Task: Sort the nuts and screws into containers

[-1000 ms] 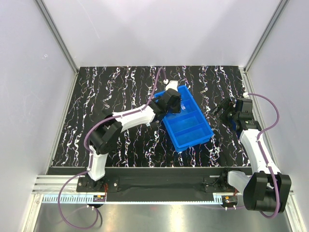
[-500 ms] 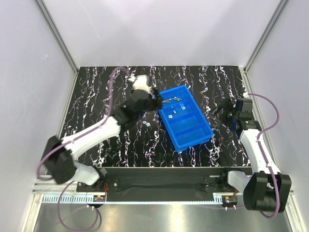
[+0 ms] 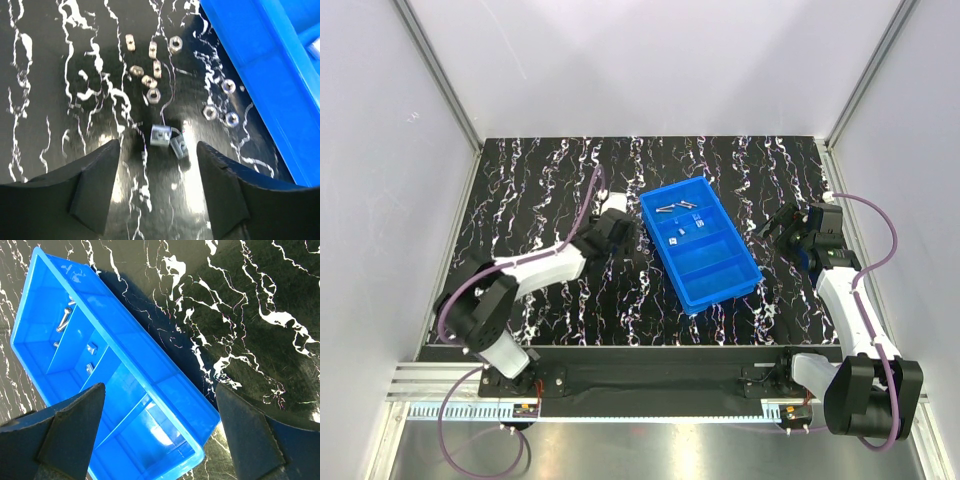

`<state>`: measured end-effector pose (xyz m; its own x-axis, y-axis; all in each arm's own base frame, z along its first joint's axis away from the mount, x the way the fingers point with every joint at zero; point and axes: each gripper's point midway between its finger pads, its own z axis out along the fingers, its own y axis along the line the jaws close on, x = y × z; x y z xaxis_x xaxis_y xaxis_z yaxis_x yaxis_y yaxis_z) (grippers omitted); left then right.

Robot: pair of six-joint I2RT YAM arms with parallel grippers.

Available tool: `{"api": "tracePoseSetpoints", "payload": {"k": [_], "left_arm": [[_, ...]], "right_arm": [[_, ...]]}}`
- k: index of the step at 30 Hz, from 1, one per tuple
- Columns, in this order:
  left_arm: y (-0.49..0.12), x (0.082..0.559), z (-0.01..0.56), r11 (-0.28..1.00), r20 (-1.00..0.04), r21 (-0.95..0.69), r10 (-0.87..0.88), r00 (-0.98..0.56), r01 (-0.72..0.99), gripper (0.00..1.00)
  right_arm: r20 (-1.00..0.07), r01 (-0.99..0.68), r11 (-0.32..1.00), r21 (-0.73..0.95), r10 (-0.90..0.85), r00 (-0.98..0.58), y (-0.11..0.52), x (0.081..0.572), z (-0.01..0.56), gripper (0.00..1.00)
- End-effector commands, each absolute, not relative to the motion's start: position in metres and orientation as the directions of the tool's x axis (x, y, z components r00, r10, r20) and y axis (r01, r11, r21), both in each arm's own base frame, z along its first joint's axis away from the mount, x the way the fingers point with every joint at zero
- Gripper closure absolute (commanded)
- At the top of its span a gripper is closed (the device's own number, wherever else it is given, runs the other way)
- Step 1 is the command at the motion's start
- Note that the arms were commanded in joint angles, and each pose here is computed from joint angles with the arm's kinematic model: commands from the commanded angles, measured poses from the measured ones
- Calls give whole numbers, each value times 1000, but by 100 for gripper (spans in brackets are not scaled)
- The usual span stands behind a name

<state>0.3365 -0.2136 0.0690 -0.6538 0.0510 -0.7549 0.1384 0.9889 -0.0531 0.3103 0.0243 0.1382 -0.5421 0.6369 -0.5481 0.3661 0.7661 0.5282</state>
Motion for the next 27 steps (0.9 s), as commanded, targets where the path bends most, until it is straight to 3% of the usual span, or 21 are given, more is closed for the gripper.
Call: {"api": "tracePoseSetpoints", "payload": {"k": [1,12,27], "left_arm": [[-226,368,87,987,-798,-44,60,-599,157,34],[-224,369,45,992,-742,-55,38,-670,117,43],[-212,345,15,992,-682,-38,60,-729,117,46]], "right_arm": [[-570,346,775,530,627,-532,25,311,145,0],[-576,362,781,509,621,-532,20,311,142,0],[-561,366,778,510,624,-544,22,312,138,0]]}}
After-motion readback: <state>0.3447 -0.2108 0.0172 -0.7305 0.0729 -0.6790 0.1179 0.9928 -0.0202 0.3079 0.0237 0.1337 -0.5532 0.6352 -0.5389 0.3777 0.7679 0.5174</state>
